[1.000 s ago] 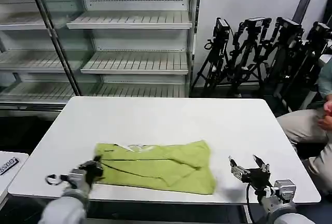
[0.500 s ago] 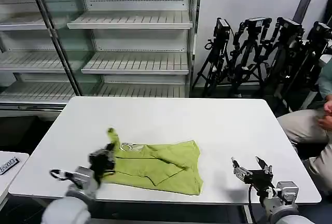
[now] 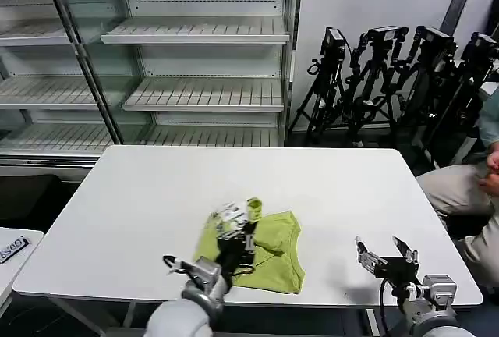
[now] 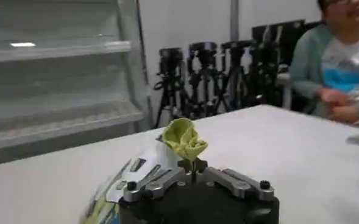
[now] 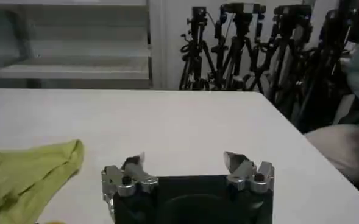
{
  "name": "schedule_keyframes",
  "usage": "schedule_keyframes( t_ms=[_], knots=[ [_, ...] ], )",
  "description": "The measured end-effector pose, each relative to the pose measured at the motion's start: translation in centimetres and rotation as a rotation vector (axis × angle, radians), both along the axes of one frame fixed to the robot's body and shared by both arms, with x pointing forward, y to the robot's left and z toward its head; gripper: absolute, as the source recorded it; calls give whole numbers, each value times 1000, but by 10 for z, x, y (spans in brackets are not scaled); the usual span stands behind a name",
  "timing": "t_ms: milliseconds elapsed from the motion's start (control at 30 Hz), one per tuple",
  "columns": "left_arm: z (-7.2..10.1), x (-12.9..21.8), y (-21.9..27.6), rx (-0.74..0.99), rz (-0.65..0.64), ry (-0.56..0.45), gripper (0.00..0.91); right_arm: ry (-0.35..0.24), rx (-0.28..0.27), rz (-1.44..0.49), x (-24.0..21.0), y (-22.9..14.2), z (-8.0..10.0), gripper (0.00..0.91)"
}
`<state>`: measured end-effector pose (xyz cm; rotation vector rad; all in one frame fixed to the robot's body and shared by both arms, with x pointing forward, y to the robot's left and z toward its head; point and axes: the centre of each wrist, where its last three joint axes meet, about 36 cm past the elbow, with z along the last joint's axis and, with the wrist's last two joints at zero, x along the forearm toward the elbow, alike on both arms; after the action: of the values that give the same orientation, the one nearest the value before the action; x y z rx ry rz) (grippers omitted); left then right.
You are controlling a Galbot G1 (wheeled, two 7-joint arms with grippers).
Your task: Fold and organize the clothes.
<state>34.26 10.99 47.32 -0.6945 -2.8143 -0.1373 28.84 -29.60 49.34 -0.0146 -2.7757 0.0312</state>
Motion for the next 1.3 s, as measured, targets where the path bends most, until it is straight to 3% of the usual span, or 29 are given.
schedule_keyframes(
  t_ms=[67,100,133,533,733,1200,1233,1267,1300],
  knots=[
    [0,3,-7,-15,-14,5,20,-2,-2,-4,0,-1,1,907],
    [-1,6,-11,-19,-19,8,161,-2,-3,-6,-1,-1,1,907],
    [-1,7,-14,-22,-23,11,907,-2,-2,-7,-1,-1,1,907],
    [5,18,-23,-131,-41,0,907,-2,6,-8,-1,2,-1,907],
    [14,18,5,-131,44,-27,907,2,11,-6,2,1,-4,907],
    [-31,15,45,-10,308,161,907,1,6,-4,3,0,-5,907],
    [-33,15,46,-13,315,175,725,1,6,-4,3,0,-4,907],
    [-34,15,46,-16,322,186,433,2,5,-4,2,0,-4,907],
    [-36,15,47,-19,327,197,20,1,4,-4,2,0,-4,907]
  ],
)
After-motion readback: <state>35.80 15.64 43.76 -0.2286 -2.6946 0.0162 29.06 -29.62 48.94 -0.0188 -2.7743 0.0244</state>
